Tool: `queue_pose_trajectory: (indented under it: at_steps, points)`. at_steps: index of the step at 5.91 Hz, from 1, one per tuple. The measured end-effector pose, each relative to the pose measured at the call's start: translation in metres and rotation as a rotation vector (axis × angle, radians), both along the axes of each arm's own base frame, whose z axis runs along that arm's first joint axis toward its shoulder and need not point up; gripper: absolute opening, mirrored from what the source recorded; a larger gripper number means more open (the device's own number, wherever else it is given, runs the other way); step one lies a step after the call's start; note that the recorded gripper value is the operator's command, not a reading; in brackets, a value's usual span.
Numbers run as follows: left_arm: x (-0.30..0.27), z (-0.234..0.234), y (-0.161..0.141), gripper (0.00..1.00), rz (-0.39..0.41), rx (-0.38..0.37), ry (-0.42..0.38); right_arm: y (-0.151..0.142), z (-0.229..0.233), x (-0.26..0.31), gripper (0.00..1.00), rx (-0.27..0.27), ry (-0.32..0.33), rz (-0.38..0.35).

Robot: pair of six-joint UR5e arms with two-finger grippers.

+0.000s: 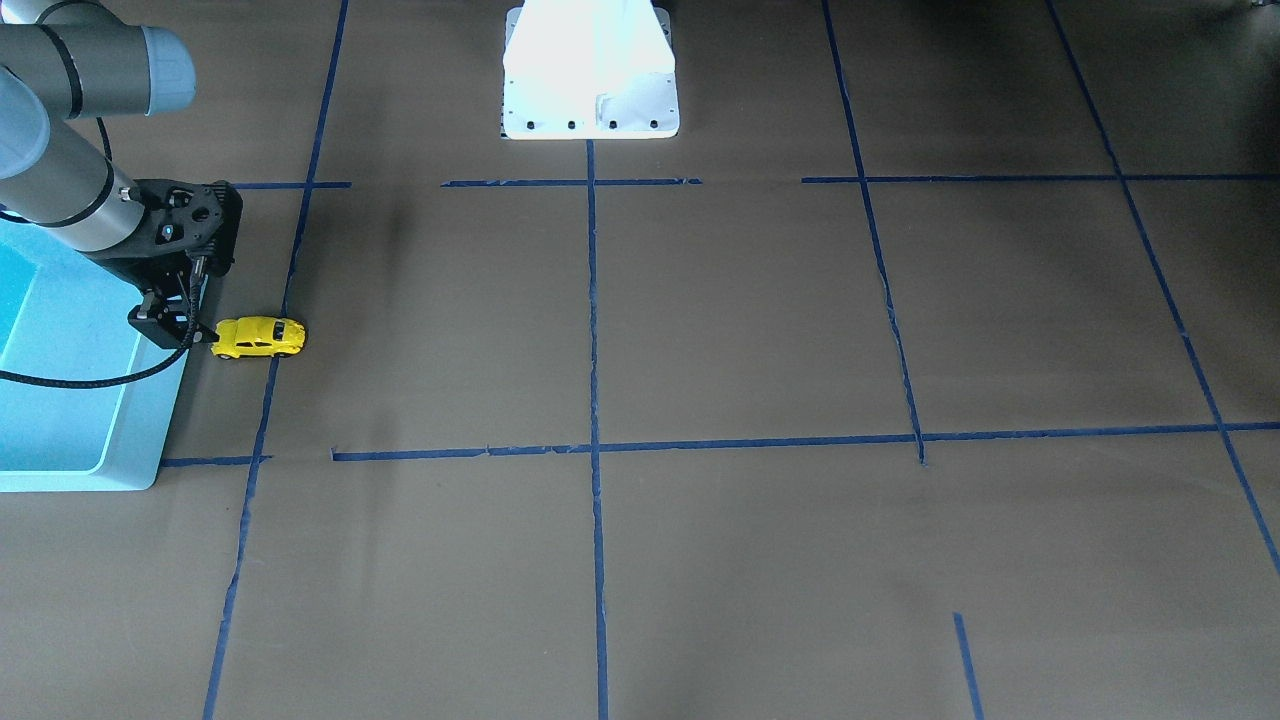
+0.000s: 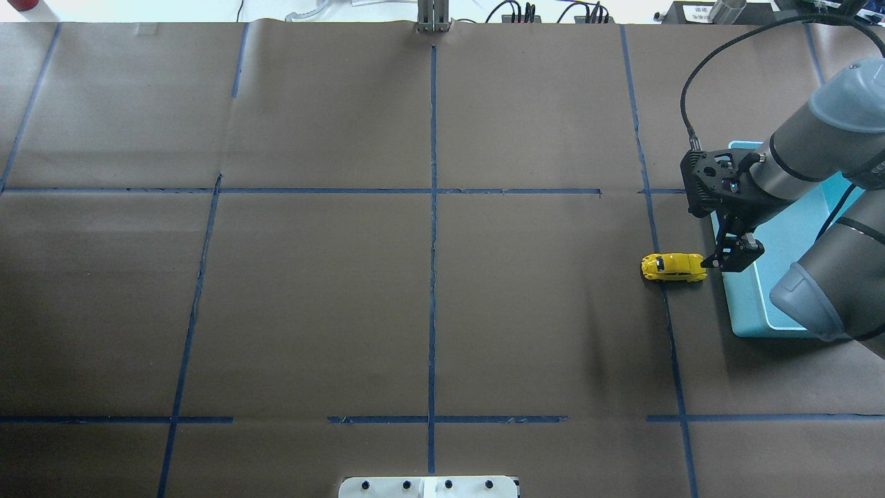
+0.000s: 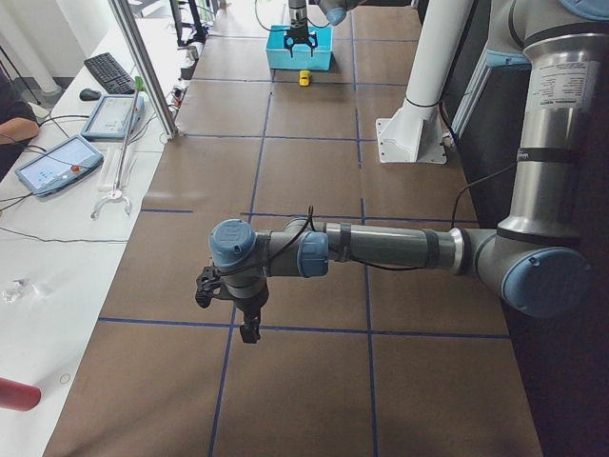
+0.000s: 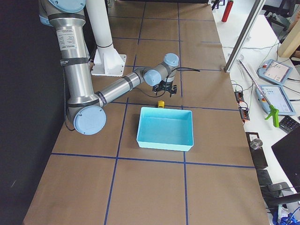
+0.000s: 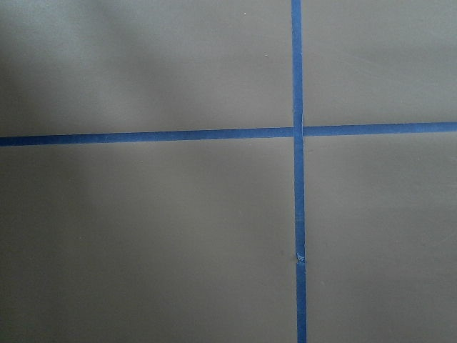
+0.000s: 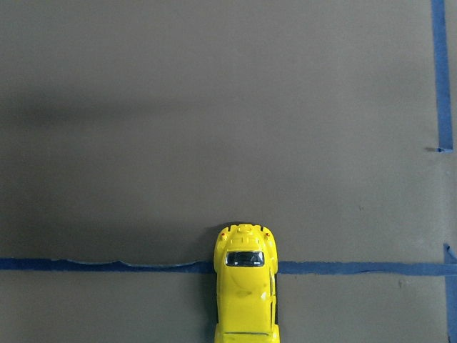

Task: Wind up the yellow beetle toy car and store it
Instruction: 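Close the right gripper around the yellow car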

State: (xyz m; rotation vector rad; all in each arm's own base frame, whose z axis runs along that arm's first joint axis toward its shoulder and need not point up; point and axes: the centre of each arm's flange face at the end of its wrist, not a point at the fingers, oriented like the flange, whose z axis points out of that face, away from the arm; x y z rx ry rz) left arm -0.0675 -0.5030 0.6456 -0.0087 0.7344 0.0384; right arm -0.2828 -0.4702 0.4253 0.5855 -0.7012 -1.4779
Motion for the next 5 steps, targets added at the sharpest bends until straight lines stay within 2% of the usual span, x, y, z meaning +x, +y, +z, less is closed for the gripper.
queue_pose_trajectory:
  at_steps: [2,5]
  points:
    - [0.000,-0.001,0.000,1.00,-0.001,0.003,0.000,0.013,0.015,-0.029,1.00,0.019,0.041,-0.041]
    - [0.000,-0.005,0.000,1.00,-0.001,0.010,0.001,0.019,0.019,-0.040,1.00,0.024,0.069,-0.040]
